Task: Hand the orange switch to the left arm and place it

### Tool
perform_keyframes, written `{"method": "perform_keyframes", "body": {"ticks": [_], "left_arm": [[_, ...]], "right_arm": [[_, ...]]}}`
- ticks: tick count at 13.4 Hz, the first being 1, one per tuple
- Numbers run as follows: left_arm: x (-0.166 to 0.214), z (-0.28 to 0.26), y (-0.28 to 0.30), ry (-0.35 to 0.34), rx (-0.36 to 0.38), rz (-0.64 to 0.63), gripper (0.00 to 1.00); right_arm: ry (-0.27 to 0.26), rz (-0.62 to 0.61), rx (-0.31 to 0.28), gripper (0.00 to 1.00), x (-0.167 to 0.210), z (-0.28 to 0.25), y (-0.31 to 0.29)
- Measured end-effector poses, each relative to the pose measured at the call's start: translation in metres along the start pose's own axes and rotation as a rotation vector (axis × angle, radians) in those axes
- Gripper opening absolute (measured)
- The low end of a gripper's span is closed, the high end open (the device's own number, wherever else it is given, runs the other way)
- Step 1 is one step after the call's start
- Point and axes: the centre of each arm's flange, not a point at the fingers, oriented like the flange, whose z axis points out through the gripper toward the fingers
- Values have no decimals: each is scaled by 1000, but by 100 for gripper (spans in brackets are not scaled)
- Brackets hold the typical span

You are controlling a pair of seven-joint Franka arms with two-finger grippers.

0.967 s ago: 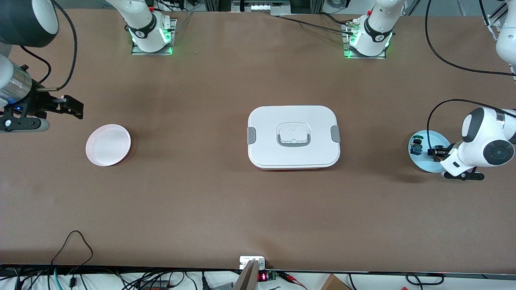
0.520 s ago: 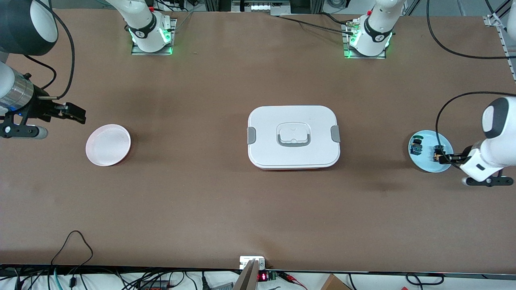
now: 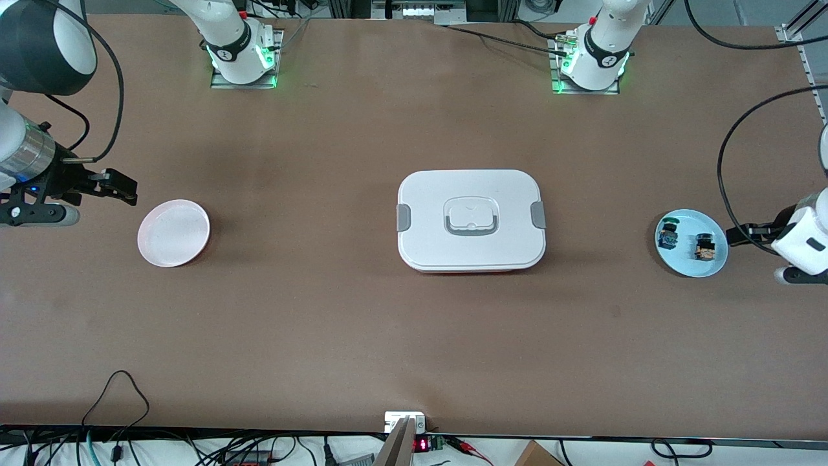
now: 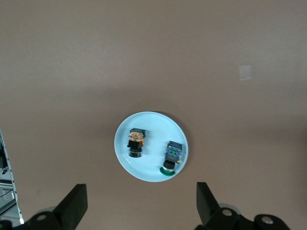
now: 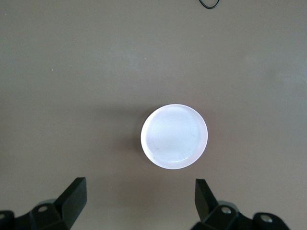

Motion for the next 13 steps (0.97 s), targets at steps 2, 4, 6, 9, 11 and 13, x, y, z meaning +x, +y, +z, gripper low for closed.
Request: {"method": "perform_keyframes", "body": {"ticks": [2,4,6,9,11,13], "left_arm": [[-16,-43,33,12,-18,20,100],[-37,-75,50,5,-60,-5,100],[-57,-97,36,0,-116,-53,100],[-78,-102,-12,7,-228,-36,100],[-87,-86,-30,10,-265,-49,100],[-93,-74,-17,3,-264,-37,100]], "right_arm": [[-25,2,1,100,-6,-3,1],[-28,2,3,100,-10,-8,2],[-25,-2,4,100,-12,-11,2],[-21,-6,5,100,-11,-13,-1],[-13,0,32,100,-11,-16,-2],[-17,4,55,100,-14,-20,-2]]}}
